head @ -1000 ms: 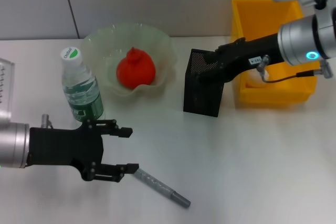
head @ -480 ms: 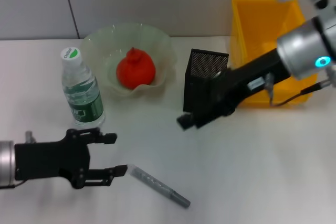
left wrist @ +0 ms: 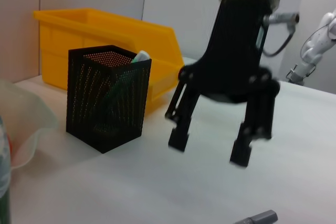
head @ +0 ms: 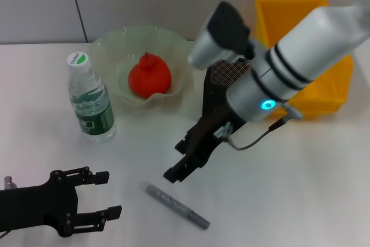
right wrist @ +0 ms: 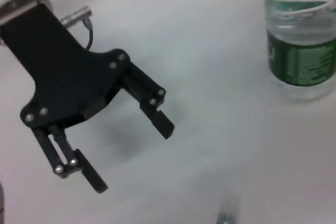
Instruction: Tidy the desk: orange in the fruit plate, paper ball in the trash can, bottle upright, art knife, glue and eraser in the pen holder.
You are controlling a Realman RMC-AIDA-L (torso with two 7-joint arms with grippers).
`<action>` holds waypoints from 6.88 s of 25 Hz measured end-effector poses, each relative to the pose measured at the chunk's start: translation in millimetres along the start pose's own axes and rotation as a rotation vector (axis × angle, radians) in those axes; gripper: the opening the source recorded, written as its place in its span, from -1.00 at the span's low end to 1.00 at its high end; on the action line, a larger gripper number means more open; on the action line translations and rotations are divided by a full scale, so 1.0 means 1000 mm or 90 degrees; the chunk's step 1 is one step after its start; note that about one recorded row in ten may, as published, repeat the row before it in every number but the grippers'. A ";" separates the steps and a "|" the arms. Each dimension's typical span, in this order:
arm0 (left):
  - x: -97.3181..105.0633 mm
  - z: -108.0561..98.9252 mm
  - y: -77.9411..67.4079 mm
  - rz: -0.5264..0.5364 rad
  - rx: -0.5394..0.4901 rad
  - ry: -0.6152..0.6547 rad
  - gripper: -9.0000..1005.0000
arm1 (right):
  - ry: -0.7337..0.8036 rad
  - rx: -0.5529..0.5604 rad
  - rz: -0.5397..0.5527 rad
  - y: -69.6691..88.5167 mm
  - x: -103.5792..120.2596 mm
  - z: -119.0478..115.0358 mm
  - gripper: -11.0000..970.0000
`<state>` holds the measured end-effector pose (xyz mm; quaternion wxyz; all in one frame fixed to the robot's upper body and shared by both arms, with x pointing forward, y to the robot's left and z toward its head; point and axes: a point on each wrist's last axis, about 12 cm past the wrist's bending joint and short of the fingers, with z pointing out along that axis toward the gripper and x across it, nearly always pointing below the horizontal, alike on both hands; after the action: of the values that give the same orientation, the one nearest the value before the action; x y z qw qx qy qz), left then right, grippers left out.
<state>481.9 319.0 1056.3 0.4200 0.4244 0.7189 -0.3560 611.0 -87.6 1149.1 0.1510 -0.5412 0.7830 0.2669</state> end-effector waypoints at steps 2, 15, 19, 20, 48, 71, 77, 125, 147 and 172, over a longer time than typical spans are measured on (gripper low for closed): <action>0.001 -0.001 -0.001 0.000 -0.002 -0.002 0.54 | 0.008 -0.001 -0.015 0.004 -0.002 0.009 0.56; 0.002 0.003 -0.003 -0.008 0.011 -0.009 0.54 | 0.093 -0.007 -0.123 0.029 0.006 0.042 0.56; 0.001 0.002 -0.003 -0.010 0.012 -0.010 0.54 | 0.104 0.002 -0.144 0.031 0.008 0.046 0.56; 0.001 0.002 -0.003 -0.010 0.012 -0.010 0.54 | 0.106 0.003 -0.149 0.031 0.008 0.047 0.56; 0.000 0.007 -0.003 -0.013 0.010 -0.019 0.54 | 0.143 0.012 -0.228 0.041 0.006 0.053 0.56; 0.002 0.007 -0.004 -0.016 0.015 -0.023 0.54 | 0.151 0.016 -0.227 0.040 0.006 0.052 -0.06; 0.001 0.007 -0.004 -0.018 0.016 -0.022 0.54 | 0.152 0.016 -0.227 0.040 0.006 0.052 -0.08; -0.004 0.003 0.004 -0.015 -0.007 -0.037 0.54 | 0.157 0.033 -0.226 0.032 0.001 0.034 -0.68; -0.005 -0.010 0.009 -0.013 -0.025 -0.036 0.54 | -0.257 0.091 -0.093 0.009 0.046 -0.080 -0.68; -0.001 -0.004 0.004 -0.023 -0.017 -0.037 0.54 | -0.449 0.236 0.054 -0.049 0.102 -0.084 -0.68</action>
<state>484.2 323.9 1058.1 0.4398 0.3954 0.7184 -0.3662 623.7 -227.9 1151.0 0.4942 -0.3472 0.7398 0.2965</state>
